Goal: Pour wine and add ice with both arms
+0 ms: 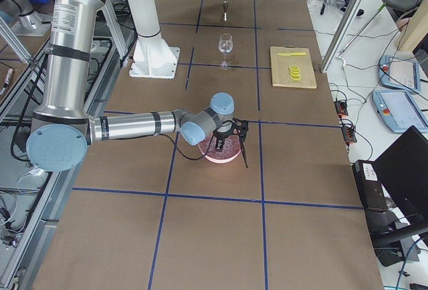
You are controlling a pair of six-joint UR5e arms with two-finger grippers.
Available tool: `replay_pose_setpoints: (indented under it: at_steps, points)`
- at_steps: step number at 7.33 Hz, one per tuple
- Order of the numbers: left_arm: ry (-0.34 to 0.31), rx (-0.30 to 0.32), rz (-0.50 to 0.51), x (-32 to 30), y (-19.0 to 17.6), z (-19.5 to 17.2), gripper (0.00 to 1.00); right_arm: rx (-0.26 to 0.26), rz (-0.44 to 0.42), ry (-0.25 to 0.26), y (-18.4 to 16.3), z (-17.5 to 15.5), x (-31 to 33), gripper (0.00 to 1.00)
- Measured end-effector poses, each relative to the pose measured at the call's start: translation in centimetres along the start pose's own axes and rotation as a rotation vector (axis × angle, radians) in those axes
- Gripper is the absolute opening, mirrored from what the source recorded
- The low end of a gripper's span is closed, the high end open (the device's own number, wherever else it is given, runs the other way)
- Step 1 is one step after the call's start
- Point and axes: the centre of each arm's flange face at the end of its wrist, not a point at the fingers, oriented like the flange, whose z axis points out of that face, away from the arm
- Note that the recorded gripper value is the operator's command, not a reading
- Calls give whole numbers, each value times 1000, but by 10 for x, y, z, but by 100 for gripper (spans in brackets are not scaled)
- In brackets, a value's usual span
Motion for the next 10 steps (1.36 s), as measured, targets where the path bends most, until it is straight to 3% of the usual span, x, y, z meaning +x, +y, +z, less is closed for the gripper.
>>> replay_pose_setpoints:
  at_steps: [4, 5, 8, 10]
  points:
    - [-15, 7, -13, -6, 1, -4, 100, -54, 20, -39, 9, -3, -5, 0]
    - [-19, 11, -15, -8, 2, -7, 100, -33, 25, -61, 9, -17, -15, 0]
    - [-44, 17, -39, -22, -1, -13, 100, 113, 45, -186, 0, -103, -73, 0]
    - [-23, -53, -116, -43, -29, 0, 100, 160, 109, -280, -15, -134, -140, 0]
